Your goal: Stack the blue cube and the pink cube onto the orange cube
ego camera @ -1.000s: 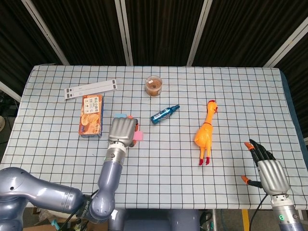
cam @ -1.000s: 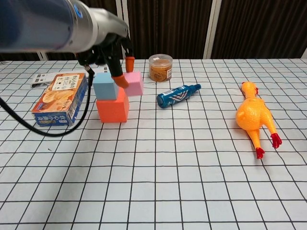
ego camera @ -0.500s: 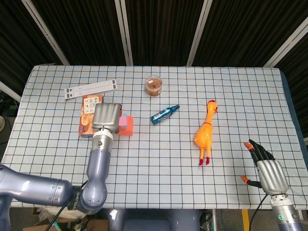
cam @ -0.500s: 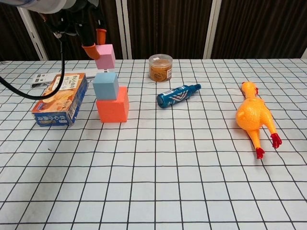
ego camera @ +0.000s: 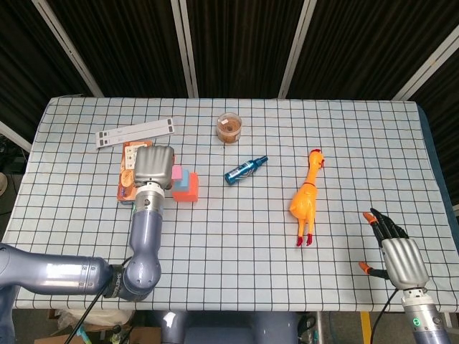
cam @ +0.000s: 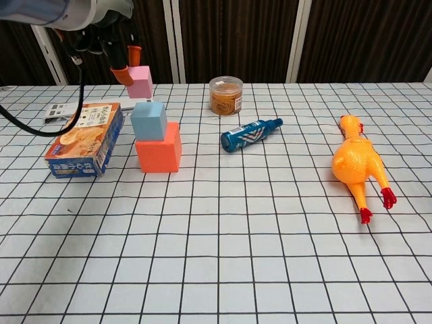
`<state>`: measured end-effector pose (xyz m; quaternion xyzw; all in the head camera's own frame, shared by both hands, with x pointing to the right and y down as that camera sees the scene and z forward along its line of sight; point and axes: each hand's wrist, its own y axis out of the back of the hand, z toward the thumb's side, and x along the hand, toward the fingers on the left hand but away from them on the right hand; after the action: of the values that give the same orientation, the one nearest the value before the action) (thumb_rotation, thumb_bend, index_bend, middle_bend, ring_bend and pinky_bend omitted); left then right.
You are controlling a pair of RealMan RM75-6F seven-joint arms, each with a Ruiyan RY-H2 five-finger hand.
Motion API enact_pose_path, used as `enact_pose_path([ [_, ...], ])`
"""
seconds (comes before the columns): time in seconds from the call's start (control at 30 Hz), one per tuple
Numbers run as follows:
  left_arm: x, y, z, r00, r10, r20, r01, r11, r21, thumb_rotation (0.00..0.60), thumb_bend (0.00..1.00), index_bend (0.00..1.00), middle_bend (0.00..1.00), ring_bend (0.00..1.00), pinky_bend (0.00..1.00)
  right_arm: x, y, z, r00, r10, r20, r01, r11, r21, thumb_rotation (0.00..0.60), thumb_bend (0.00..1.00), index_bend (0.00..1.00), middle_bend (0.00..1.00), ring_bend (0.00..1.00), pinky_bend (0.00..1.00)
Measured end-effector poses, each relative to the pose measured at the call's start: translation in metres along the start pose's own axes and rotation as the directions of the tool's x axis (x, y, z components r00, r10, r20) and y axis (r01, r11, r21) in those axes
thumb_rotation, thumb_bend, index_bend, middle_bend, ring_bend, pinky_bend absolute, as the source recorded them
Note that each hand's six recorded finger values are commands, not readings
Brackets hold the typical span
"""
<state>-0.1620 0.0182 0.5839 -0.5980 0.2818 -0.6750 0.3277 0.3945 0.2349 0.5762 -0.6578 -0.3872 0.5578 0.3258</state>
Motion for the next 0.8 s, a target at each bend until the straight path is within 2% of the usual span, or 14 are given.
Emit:
enact_pose_path([
  [0.8,0.012,-0.019,-0.001,0.999,-0.037,0.002,0.037,0.999,-0.009,0.6,0.33,0.47,1.0,0.81,0.78,0.0,0.001,-0.001,1.0,-0.001,0.005,0.001,1.0,-0.001,0.6,0.16,0.11,0.07,0.13,0.25],
])
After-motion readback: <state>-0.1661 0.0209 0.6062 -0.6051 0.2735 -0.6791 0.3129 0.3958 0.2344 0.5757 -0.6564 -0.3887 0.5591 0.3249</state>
